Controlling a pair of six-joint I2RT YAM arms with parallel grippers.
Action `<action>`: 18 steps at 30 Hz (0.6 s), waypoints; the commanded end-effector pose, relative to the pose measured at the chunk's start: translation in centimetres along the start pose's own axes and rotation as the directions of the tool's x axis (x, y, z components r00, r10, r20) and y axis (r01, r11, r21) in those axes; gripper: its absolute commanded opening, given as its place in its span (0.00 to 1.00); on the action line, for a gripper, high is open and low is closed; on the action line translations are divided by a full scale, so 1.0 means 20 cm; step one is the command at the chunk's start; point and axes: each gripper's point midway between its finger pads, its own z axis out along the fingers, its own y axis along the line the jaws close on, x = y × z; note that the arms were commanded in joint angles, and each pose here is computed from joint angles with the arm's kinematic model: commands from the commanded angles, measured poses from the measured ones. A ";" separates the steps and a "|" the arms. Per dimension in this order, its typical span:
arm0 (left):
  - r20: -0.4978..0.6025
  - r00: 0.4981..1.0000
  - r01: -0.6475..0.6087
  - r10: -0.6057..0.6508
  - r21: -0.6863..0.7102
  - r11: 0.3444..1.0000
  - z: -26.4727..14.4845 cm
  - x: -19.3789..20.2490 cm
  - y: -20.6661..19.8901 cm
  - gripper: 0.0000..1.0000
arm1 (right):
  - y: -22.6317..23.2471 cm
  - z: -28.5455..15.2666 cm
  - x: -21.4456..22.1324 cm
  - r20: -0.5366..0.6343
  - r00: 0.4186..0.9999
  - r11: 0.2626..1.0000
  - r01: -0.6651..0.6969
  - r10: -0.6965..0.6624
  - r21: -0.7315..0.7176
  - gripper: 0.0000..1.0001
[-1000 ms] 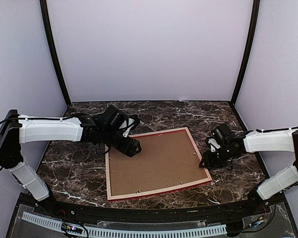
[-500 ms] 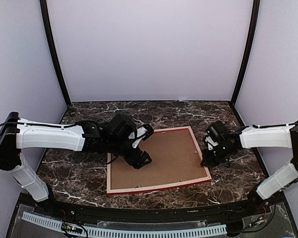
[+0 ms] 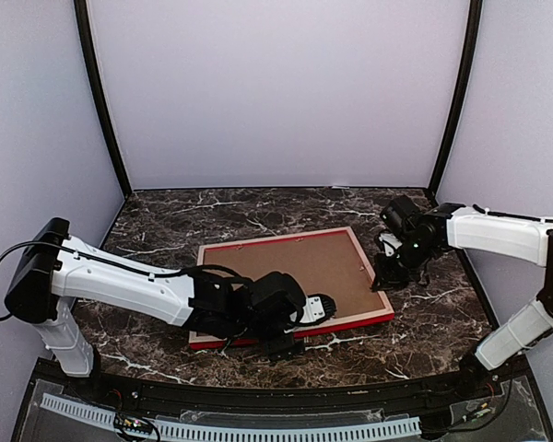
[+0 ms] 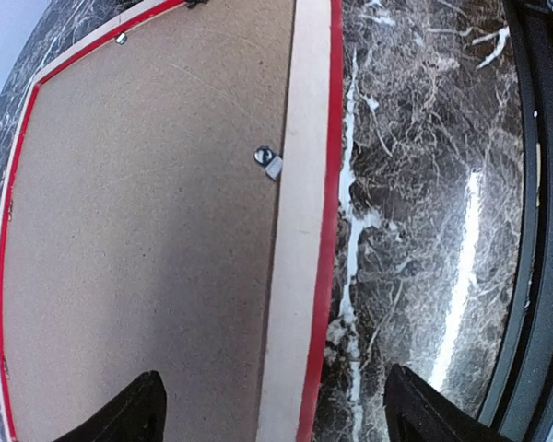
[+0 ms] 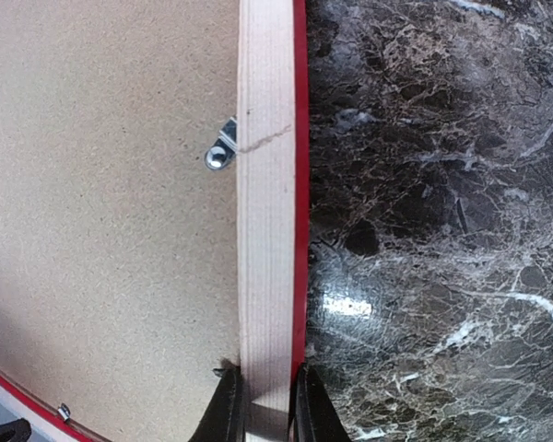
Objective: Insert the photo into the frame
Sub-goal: Pick up the photo frame from the center of the board.
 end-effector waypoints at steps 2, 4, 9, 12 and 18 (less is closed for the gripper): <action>-0.061 0.987 -0.159 0.151 -0.151 0.976 -0.02 0.01 0.06 0.85 | 0.18 -0.12 -0.09 0.028 0.999 0.988 0.025 -0.021 -0.154 0.00; -0.097 0.980 -0.188 0.173 -0.191 0.963 0.00 0.04 0.08 0.85 | 0.19 -0.13 -0.09 0.022 1.000 0.986 0.025 -0.022 -0.166 0.00; -0.174 0.958 -0.271 0.227 -0.300 0.915 0.02 0.08 0.12 0.80 | 0.20 -0.14 -0.08 0.008 1.000 0.983 0.026 -0.025 -0.180 0.00; -0.204 0.944 -0.318 0.260 -0.348 0.882 0.01 0.09 0.14 0.72 | 0.20 -0.14 -0.07 -0.002 1.000 0.984 0.027 -0.028 -0.178 0.00; -0.232 0.930 -0.357 0.286 -0.379 0.854 -0.02 0.07 0.14 0.55 | 0.20 -0.13 -0.07 -0.006 0.999 0.984 0.031 -0.032 -0.177 0.02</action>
